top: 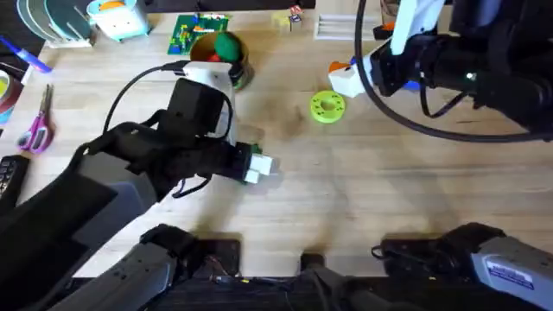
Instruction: Pick up the gripper from the table and insert it into the empty holder that is missing its gripper. Then pick up a screw, insert it into the mounting hole, and use the screwdriver to tighten it. Finally, clean up the table by picking up the vegetable and placing it into the bucket.
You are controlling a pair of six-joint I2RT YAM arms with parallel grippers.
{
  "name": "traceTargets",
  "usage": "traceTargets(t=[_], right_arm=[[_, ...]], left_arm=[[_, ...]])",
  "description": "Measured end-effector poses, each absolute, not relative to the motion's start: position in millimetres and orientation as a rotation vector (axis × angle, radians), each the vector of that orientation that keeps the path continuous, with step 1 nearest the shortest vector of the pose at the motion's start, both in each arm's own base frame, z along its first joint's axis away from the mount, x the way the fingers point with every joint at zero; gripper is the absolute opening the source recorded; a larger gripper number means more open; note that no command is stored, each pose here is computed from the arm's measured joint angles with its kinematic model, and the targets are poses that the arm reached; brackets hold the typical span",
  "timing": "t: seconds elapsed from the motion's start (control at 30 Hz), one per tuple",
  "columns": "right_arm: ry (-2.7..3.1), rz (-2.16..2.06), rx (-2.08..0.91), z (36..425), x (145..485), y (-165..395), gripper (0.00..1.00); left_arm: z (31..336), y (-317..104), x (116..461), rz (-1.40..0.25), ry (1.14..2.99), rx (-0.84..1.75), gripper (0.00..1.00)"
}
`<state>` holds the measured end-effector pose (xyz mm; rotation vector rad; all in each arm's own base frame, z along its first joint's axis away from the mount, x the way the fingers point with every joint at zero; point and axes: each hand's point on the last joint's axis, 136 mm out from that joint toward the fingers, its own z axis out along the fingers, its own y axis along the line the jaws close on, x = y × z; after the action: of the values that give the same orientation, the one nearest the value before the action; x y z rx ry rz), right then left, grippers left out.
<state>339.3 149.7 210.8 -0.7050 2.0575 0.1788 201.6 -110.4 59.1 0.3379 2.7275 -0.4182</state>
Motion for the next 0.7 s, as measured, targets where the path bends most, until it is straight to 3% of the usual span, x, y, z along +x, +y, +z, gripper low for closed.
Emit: traceTargets(t=[0.33,0.7], right_arm=[[2.073,0.179,-0.709,205,341,150,0.994],[2.087,0.179,-0.713,200,342,151,0.992]], left_arm=[[51,-120,198,-0.431,2.779,0.352,0.994],[59,-126,205,-0.257,2.749,0.34,0.995]])
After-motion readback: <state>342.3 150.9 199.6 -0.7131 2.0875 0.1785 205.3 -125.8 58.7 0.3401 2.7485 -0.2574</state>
